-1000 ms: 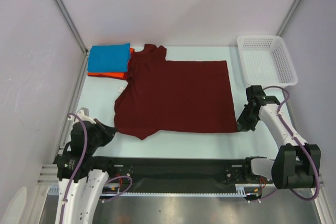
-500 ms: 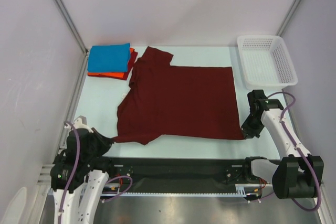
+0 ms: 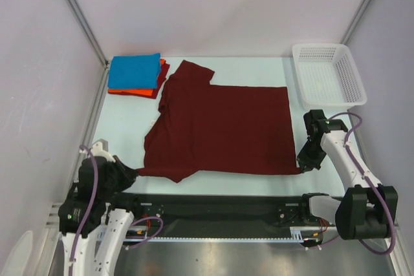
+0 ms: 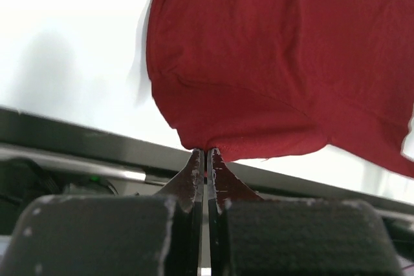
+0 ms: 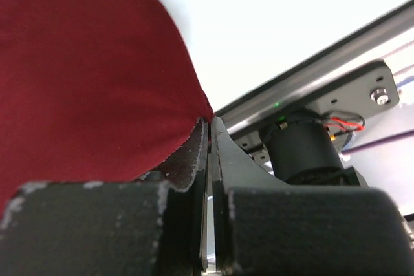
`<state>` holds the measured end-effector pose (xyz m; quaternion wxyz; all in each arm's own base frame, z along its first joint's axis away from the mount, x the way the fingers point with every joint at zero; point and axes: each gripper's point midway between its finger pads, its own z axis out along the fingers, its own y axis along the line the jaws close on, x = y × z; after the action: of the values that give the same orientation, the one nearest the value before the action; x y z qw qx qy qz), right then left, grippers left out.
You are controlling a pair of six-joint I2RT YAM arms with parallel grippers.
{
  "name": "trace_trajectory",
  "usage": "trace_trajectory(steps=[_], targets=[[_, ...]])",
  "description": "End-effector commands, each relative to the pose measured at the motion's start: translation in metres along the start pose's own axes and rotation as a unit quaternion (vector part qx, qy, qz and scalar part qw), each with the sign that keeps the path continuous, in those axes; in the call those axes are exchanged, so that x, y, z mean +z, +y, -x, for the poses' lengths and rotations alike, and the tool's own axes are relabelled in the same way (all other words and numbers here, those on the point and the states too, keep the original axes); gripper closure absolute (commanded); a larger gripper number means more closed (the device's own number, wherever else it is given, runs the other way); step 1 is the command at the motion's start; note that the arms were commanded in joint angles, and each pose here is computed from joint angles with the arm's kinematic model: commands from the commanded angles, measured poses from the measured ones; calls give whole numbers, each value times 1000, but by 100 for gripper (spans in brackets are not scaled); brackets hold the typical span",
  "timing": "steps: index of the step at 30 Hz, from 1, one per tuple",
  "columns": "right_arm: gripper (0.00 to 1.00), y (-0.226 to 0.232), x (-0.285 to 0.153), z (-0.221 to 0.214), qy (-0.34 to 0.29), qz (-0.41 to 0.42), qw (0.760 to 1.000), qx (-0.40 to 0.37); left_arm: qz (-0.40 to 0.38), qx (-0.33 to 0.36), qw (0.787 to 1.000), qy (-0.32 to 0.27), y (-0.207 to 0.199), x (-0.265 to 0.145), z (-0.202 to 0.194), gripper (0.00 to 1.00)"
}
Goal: Fold and stack the t-shirts
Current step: Fold the tshirt
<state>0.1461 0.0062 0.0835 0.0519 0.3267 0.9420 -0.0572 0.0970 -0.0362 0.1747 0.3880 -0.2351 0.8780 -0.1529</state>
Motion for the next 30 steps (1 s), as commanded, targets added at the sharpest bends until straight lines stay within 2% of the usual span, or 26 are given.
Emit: trace_trajectory(steps=[1,5,12,22,30], targets=[[100,17,-7,23,-30,25,999,-24,-25,66,997,-8,-21,16,28,100],[100,39,-14,53,-56,46,997,-39,-24,89,996,9,-33,40,42,100],[100,81,-34,99,-82,84,991,-61,-66,74,995,-19,-71,69,79,100],[100,125,-25,134,-80,106,988,-84,-40,124,991,15,-105,130,117,100],[100,127,-12,145,-69,88,990,-84,-34,144,988,40,-114,159,125,100]])
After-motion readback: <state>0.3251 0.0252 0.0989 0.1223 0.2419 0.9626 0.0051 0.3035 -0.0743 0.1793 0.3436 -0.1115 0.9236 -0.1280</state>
